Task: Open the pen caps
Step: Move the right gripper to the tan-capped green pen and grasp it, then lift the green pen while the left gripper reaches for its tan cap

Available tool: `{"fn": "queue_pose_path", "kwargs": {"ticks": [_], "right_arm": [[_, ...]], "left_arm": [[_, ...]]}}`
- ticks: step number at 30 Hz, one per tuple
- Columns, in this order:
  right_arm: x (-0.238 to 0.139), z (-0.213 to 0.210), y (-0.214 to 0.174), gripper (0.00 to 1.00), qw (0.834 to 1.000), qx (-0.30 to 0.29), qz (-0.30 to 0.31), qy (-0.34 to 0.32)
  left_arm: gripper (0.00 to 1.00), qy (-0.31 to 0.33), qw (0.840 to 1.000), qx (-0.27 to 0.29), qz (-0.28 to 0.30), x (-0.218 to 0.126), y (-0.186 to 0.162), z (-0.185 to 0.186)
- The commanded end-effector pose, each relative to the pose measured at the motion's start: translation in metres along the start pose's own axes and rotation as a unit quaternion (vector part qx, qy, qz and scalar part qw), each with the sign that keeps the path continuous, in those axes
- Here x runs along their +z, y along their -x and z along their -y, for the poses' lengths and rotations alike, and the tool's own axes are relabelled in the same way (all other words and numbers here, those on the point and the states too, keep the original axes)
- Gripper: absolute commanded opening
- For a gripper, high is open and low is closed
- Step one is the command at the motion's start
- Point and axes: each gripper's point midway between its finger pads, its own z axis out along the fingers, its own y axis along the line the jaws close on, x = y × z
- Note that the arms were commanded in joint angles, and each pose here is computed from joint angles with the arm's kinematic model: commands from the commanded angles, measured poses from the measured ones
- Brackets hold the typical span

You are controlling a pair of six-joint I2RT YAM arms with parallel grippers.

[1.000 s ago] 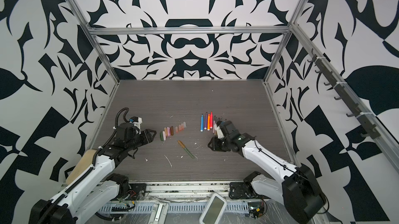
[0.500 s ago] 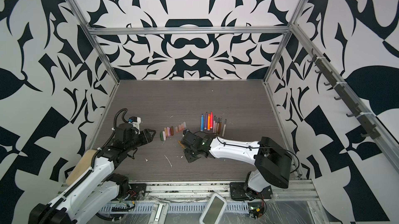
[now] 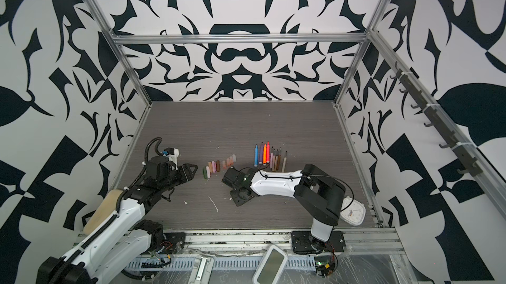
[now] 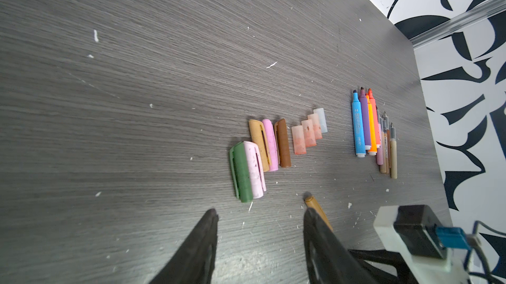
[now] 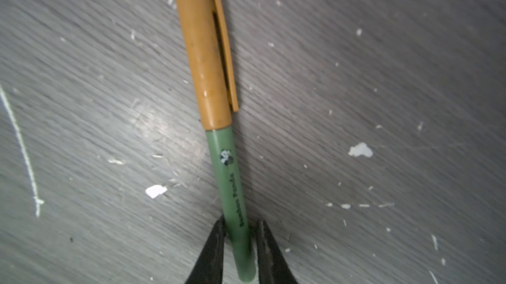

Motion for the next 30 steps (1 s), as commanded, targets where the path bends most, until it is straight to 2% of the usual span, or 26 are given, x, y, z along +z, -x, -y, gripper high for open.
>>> {"fn": "queue_pose_path", "kwargs": {"ticks": [1,5,8,14,16,22,30], "right_arm": [[-0.002,0.002,-0.002,0.2,1.0,-0.004,-0.001,-0.011],[-0.001,0.003,-0.005,0.09,1.0,-0.002,-0.004,-0.011],[-0.01,0.002,-0.005,0.03,1.0,-0.002,0.006,0.0],[-0.035,0.0,-0.005,0.0,0.999,0.012,0.041,0.031],[-0.042,-0.002,-0.006,0.0,0.998,0.022,0.05,0.045],[-0.058,-0.006,-0.005,0.0,0.993,0.05,0.076,0.077],[-0.07,-0.004,-0.007,0.0,0.99,0.061,0.09,0.087]], "left_arm": [[0.54,-0.003,1.0,0.002,0.001,0.001,0.001,0.001],[0.54,-0.008,1.0,-0.006,-0.005,0.0,-0.002,0.002],[0.54,-0.024,0.999,-0.036,-0.011,0.001,-0.007,0.005],[0.58,-0.102,0.987,-0.124,-0.022,0.013,-0.012,0.025],[0.58,-0.123,0.983,-0.136,-0.025,0.015,-0.011,0.037],[0.58,-0.149,0.981,-0.104,-0.07,0.031,-0.027,0.092],[0.56,-0.178,0.97,-0.115,-0.121,0.055,-0.054,0.136]]}}
